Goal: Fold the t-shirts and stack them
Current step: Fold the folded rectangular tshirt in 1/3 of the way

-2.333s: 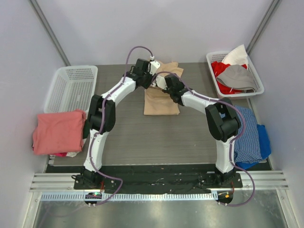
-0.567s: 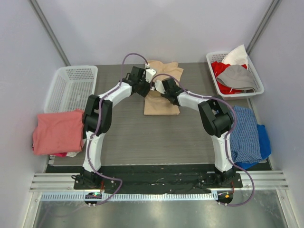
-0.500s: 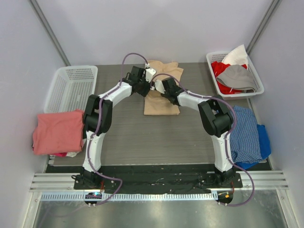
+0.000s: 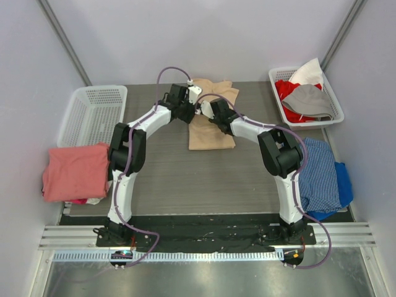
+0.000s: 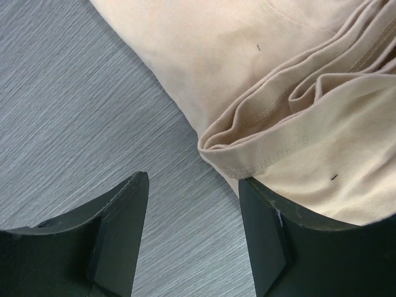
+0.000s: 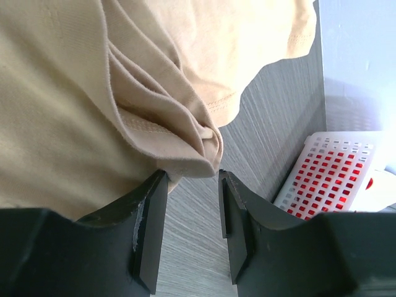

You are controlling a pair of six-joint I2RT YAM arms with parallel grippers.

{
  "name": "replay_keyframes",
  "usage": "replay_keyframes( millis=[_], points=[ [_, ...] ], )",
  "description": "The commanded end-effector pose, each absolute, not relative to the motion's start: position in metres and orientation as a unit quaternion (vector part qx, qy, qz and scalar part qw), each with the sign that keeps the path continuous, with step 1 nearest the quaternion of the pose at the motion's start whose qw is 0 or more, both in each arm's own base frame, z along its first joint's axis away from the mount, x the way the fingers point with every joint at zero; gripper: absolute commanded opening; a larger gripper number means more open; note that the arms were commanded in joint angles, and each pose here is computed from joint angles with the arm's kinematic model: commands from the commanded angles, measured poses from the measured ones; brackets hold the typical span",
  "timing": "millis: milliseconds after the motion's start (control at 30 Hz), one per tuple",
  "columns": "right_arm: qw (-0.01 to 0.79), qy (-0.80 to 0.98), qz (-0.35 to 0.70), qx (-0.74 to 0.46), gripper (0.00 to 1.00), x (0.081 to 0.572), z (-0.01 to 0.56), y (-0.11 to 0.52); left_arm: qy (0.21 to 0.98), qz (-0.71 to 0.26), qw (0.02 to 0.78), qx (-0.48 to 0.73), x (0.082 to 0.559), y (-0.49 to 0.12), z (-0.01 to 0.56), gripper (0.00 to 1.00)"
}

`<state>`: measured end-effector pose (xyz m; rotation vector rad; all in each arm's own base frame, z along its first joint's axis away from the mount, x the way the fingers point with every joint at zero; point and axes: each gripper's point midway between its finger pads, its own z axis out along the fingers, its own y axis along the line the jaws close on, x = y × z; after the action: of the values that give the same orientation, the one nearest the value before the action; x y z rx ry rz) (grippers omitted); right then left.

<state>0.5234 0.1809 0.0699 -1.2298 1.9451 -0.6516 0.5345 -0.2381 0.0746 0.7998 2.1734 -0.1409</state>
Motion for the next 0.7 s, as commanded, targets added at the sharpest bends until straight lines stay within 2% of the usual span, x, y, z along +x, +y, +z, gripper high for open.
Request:
replay_keyframes(
  millis=[0,300,667],
  points=[
    [0.426,0.735,-0.258,-0.461,0.45,0.545,0.109,0.202,0.833,-0.082,0.437,0.329,0.540,-0.260,0.110,0.65],
    [0.427,0.730,-0.273,-0.459,0.45,0.544,0.121,0.196,0.833,-0.082,0.442,0.323,0.542,-0.256,0.117,0.64],
    [0.431,0.733,-0.270,-0.452,0.45,0.533,0.133,0.190,0.826,-0.121,0.452,0.314,0.525,-0.260,0.153,0.64]
  ],
)
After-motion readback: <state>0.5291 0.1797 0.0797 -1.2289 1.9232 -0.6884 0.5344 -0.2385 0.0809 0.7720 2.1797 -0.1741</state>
